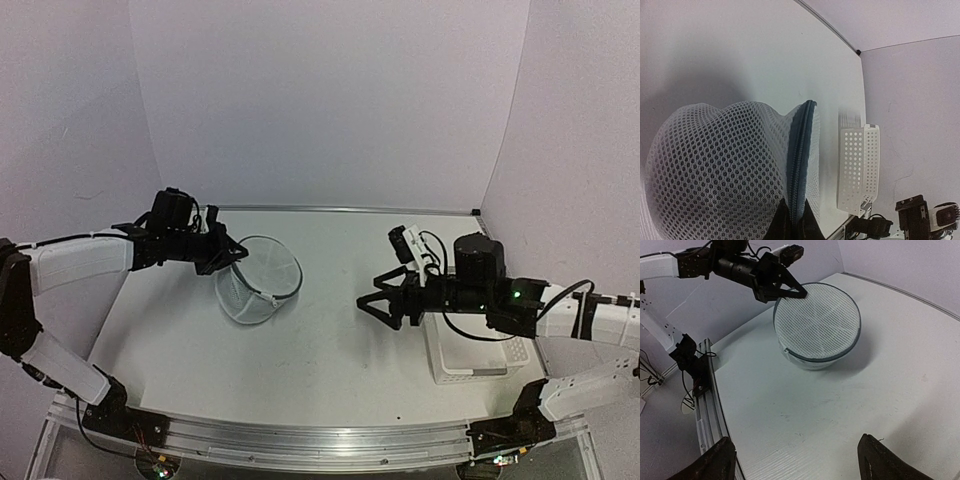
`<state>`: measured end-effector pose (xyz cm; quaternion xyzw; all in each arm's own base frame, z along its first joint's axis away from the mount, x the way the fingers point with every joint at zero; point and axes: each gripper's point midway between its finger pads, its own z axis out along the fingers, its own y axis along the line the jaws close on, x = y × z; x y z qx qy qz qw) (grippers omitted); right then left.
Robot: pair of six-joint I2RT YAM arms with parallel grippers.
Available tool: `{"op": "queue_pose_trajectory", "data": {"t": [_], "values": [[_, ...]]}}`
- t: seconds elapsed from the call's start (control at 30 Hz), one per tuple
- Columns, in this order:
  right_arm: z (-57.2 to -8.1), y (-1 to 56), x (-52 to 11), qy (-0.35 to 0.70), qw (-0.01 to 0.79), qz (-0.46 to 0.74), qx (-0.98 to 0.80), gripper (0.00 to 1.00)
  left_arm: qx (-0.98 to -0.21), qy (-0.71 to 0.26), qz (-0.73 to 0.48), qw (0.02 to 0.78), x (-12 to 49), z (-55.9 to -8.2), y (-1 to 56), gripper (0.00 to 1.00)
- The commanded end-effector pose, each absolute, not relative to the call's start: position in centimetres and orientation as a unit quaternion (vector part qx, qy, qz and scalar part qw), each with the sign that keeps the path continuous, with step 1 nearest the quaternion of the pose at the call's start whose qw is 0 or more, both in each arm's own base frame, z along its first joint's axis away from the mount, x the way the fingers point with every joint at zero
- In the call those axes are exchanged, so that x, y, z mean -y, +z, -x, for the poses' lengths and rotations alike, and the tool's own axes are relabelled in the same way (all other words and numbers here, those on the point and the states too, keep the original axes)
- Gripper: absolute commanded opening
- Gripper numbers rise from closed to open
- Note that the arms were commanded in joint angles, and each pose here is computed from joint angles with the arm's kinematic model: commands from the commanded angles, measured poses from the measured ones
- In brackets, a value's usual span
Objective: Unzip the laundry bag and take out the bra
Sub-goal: Pick up the laundry bag at the center of the board.
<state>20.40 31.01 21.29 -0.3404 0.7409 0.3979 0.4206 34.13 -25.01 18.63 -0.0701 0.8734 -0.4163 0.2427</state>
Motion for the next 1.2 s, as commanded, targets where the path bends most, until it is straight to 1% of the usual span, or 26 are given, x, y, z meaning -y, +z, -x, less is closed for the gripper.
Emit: {"op": "queue_pose_trajectory", "data": {"t": [0.0,0.17,0.3,0.7,0.93,1.17], "values": [[-19.0,23.7,-33.9,0.442,0.459,0.377,-0.672,0.83,-0.808,-0.511,0.089,0.278,26.0,-33.8,23.8,0.0],[-18.3,22.5,-36.0,0.441,0.485,0.39,-0.647,0.77,-0.794,-0.537,0.121,0.26,26.3,-32.7,23.2,0.0],[-18.9,21.3,-37.1,0.406,0.521,0.385,-0.645,0.76,-0.78,-0.554,0.142,0.254,26.4,-32.1,23.1,0.0],[-21.0,17.7,-39.5,0.369,0.567,0.325,-0.661,0.68,-0.742,-0.597,0.196,0.235,27.0,-31.0,21.8,0.0],[-21.9,15.7,-40.8,0.374,0.56,0.306,-0.673,0.64,-0.736,-0.61,0.195,0.22,28.1,-31.1,20.9,0.0],[-21.8,15.1,-42.8,0.402,0.549,0.308,-0.665,0.6,-0.736,-0.612,0.198,0.212,28.4,-31.0,19.8,0.0]]}}
